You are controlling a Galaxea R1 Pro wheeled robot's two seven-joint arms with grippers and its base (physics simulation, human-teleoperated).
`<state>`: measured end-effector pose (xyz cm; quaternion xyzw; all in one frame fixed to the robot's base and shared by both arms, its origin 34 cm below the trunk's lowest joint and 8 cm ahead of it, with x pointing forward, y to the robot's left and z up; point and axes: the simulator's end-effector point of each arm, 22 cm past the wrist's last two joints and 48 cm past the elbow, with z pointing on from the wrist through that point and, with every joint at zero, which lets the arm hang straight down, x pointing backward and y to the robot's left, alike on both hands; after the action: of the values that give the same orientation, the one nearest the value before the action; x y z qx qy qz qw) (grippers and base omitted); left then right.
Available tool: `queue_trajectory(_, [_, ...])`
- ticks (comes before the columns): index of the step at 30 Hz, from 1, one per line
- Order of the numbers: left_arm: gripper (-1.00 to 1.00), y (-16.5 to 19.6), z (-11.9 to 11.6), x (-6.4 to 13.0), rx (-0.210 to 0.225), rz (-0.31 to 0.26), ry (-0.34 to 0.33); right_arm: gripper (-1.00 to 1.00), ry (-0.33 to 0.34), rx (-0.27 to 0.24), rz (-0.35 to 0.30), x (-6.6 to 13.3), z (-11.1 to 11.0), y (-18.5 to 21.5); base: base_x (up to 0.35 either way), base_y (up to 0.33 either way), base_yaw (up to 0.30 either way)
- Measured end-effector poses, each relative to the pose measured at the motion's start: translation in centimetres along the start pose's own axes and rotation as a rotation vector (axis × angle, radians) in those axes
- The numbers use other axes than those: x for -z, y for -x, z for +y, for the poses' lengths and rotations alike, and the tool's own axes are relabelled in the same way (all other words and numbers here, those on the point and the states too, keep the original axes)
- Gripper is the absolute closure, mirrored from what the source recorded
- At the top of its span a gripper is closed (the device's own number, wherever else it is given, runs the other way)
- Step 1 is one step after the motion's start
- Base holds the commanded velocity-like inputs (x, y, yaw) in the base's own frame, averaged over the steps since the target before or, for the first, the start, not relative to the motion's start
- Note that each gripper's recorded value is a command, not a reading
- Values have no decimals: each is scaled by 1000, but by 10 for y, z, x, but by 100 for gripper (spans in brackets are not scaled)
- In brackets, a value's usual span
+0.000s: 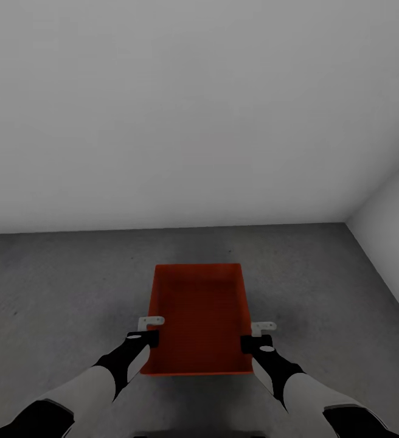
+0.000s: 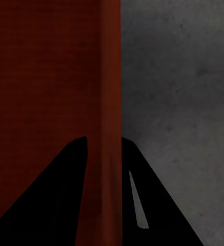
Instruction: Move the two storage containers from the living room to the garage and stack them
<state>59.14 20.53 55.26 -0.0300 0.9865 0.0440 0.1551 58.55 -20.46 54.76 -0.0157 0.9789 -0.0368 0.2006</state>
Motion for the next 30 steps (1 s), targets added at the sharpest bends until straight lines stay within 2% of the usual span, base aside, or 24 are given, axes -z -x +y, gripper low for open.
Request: queue_trajectory(30, [100,-4,-4,-36,-1,-6,0,100,0,-2,-5,-36,3,-8,0,0,0])
